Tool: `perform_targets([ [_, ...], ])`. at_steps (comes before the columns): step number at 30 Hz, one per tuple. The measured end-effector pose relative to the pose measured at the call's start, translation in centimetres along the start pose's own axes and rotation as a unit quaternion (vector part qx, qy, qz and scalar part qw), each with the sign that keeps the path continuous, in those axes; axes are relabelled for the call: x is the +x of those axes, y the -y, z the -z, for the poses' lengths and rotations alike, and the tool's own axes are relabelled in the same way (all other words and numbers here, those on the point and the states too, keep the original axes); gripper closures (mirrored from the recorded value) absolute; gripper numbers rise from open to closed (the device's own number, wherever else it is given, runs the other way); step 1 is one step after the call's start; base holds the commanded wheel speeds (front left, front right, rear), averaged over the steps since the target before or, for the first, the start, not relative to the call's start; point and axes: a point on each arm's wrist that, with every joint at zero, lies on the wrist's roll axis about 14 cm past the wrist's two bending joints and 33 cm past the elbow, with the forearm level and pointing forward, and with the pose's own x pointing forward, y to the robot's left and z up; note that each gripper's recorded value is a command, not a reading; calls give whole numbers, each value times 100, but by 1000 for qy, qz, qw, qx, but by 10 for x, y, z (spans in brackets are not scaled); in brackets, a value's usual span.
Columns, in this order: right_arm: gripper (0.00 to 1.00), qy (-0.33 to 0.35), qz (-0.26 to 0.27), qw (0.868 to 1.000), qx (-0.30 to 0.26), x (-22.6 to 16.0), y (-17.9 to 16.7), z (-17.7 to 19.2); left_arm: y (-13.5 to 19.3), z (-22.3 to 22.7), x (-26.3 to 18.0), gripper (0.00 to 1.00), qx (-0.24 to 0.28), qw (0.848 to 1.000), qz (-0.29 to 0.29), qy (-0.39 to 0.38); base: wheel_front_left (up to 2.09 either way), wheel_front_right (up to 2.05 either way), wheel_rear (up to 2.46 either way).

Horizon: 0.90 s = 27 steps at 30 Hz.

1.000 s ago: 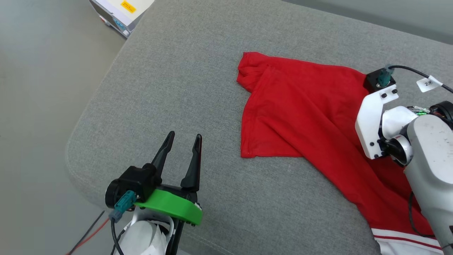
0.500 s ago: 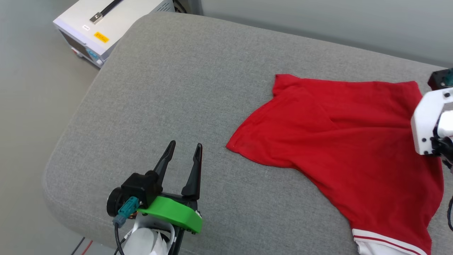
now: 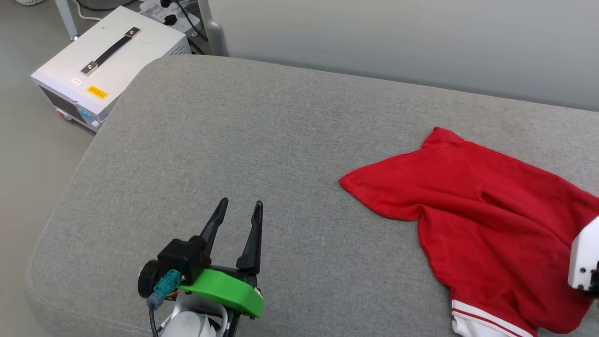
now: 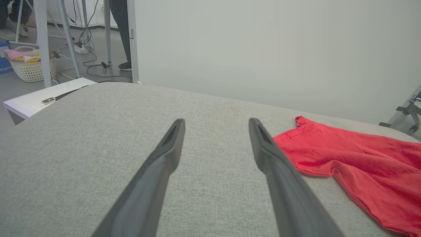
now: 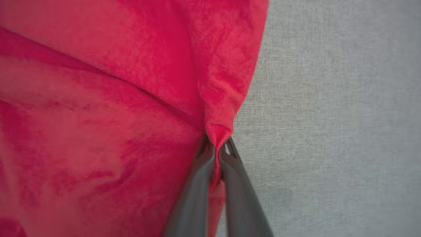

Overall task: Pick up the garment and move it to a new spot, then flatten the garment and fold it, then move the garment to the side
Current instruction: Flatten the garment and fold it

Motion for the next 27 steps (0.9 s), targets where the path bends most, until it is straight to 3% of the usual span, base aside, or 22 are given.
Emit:
perform_targets([
  [1,100,-1,-1,1000,7,-3,-1,9,1,0,1,0,0,1000,2,1,0,0,0],
  [2,19,7,-1,1000,12,-6,-1,14,3,0,1,0,-1,1000,4,1,0,0,0],
  [3,0,18,-2,1000,18,-9,0,15,5,0,2,0,-2,1000,7,1,0,0,0],
  [7,0,103,-16,994,38,-27,-6,-5,13,1,6,0,-5,1000,21,1,0,0,0],
  [11,0,212,-37,975,52,-53,-13,-41,22,0,10,0,-8,999,34,3,0,0,0],
  [13,0,269,-50,960,57,-70,-17,-60,26,-1,12,0,-10,999,40,5,0,0,0],
  [16,0,376,-60,922,73,-103,-17,-89,34,-3,14,0,-13,999,52,9,0,0,0],
  [19,0,450,-84,885,89,-129,-29,-95,41,-4,14,0,-14,998,64,11,0,0,0],
  [24,0,515,-108,843,114,-151,-43,-82,46,0,11,0,-17,997,71,5,0,0,0],
  [27,0,534,-112,828,126,-156,-45,-75,45,2,11,0,-18,997,70,1,0,0,0],
])
